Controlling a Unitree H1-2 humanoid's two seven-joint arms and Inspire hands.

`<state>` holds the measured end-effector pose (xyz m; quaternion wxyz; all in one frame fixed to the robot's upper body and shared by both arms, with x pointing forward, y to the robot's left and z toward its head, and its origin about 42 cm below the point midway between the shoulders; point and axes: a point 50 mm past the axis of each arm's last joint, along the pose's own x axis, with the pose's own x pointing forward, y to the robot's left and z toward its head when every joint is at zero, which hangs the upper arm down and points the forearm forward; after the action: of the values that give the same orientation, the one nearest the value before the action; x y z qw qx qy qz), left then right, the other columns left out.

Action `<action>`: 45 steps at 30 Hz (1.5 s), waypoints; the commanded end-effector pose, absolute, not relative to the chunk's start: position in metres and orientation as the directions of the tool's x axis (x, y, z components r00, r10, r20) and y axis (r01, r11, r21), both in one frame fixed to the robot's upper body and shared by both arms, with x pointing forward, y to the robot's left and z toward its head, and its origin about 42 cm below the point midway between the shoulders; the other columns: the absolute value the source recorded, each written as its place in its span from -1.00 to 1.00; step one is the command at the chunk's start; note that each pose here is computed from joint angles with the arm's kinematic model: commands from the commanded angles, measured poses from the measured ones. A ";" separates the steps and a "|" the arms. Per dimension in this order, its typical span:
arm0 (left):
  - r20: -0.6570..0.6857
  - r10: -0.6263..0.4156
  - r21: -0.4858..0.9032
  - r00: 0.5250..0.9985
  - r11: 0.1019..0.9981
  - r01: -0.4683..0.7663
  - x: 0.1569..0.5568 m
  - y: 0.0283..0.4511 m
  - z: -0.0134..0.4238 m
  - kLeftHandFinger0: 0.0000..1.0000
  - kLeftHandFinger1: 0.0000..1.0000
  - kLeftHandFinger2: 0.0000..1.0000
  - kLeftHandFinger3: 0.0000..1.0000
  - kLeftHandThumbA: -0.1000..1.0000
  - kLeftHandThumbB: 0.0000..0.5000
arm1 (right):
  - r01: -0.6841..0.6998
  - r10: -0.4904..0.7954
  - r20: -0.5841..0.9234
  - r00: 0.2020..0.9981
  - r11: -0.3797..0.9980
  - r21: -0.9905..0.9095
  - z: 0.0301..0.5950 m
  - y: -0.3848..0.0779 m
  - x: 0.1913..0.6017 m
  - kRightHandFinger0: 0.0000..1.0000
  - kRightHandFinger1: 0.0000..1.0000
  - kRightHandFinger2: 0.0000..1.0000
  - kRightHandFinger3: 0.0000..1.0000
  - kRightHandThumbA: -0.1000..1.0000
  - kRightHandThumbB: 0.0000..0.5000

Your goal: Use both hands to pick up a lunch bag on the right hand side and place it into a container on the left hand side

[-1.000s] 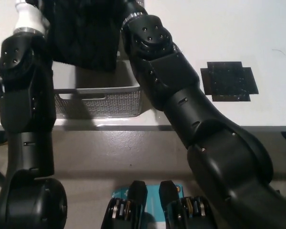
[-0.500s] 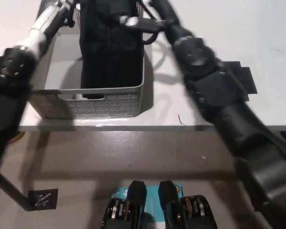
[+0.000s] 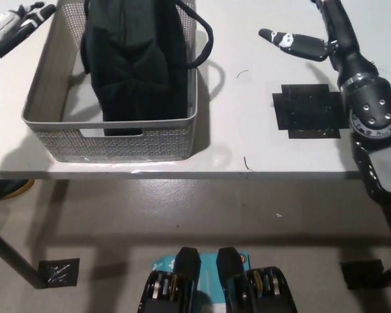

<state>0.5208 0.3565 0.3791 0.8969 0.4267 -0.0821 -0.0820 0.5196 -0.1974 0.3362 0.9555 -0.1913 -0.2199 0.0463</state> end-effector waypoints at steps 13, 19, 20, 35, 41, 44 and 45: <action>0.414 -0.426 0.743 0.805 0.669 -0.027 0.428 0.349 0.414 1.00 1.00 1.00 1.00 1.00 0.40 | -0.023 0.168 0.643 0.748 0.974 -0.227 0.367 -0.209 0.447 1.00 1.00 1.00 1.00 1.00 -0.19; 0.623 -0.424 0.557 0.657 0.831 0.008 0.364 0.317 0.382 1.00 1.00 1.00 1.00 1.00 0.29 | -0.085 0.115 0.733 0.670 0.993 -0.079 0.344 -0.207 0.376 1.00 1.00 1.00 1.00 1.00 -0.18; 0.668 -0.417 0.512 0.616 0.859 0.026 0.341 0.304 0.374 1.00 1.00 1.00 1.00 1.00 0.21 | -0.099 0.099 0.763 0.639 0.994 -0.046 0.336 -0.204 0.353 1.00 1.00 1.00 1.00 1.00 -0.08; 0.567 -0.396 0.370 0.722 0.906 0.206 0.259 0.285 0.276 1.00 1.00 1.00 1.00 1.00 0.21 | -0.108 0.072 0.696 0.715 0.994 0.007 0.251 -0.216 0.260 1.00 1.00 1.00 1.00 1.00 -0.01; 0.448 -0.347 0.311 0.824 0.924 0.220 0.262 0.284 0.216 1.00 1.00 1.00 1.00 1.00 0.20 | -0.118 0.046 0.597 0.801 0.990 0.082 0.194 -0.215 0.259 1.00 1.00 1.00 1.00 1.00 -0.09; 0.419 -0.328 0.298 0.847 0.931 0.213 0.273 0.277 0.183 1.00 1.00 1.00 1.00 1.00 0.07 | -0.117 0.037 0.493 0.869 0.984 0.132 0.158 -0.208 0.265 1.00 1.00 1.00 1.00 1.00 0.13; 0.409 -0.319 0.286 0.855 0.935 0.212 0.276 0.275 0.175 1.00 1.00 1.00 1.00 1.00 0.06 | -0.116 0.036 0.473 0.880 0.983 0.140 0.148 -0.206 0.267 1.00 1.00 1.00 1.00 1.00 0.11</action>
<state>0.2676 0.2855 0.1989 0.9590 0.1208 -0.2060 -0.1525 0.2641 -0.2175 0.1721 0.9714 0.0375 -0.2326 0.0277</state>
